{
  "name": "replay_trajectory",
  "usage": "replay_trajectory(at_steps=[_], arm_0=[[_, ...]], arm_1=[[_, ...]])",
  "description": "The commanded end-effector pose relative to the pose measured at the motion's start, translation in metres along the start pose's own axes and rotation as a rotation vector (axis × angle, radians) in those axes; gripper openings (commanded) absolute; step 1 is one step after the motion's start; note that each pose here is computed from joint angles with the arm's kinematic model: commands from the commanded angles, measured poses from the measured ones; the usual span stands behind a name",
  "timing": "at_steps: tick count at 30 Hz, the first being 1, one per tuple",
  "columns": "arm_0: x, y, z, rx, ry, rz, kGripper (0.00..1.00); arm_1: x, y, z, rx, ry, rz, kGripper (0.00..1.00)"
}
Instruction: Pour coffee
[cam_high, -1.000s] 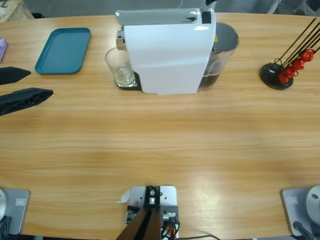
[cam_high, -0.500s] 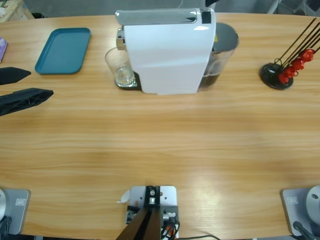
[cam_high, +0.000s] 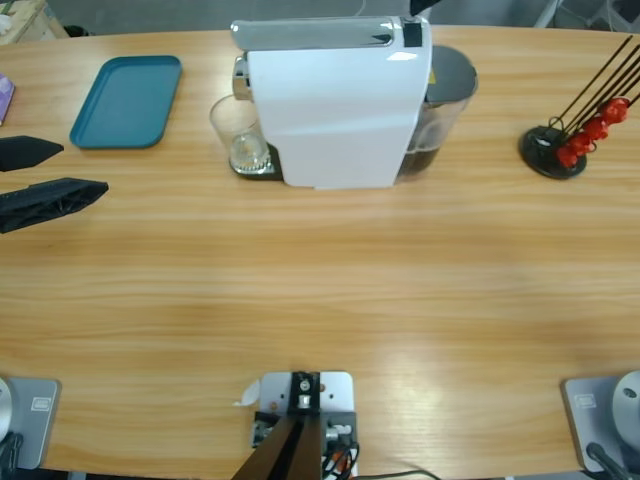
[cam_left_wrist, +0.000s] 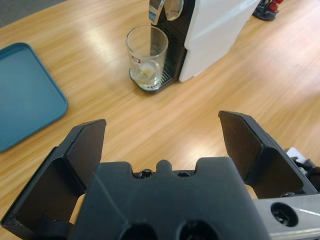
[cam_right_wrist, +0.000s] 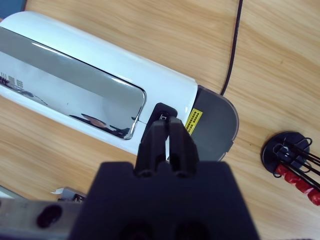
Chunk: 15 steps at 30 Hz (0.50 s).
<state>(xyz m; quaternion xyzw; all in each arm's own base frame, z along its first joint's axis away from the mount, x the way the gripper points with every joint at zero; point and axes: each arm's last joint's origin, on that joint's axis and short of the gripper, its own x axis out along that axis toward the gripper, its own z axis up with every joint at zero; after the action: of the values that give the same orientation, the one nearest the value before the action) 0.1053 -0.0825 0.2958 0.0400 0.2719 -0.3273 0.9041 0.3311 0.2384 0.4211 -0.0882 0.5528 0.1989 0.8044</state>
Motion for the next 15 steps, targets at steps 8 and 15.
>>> replay_trajectory(at_steps=[8, 15], arm_0=[[0.0096, -0.0001, -0.0134, 0.004, 0.062, -0.016, 0.987], [0.0086, -0.0001, -0.0143, 0.003, 0.06, -0.016, 0.987]], arm_1=[[0.0358, 0.0012, 0.0046, -0.015, 0.1, -0.005, 0.0], [0.0376, 0.0014, 0.0022, -0.015, 0.116, 0.002, 0.0]])
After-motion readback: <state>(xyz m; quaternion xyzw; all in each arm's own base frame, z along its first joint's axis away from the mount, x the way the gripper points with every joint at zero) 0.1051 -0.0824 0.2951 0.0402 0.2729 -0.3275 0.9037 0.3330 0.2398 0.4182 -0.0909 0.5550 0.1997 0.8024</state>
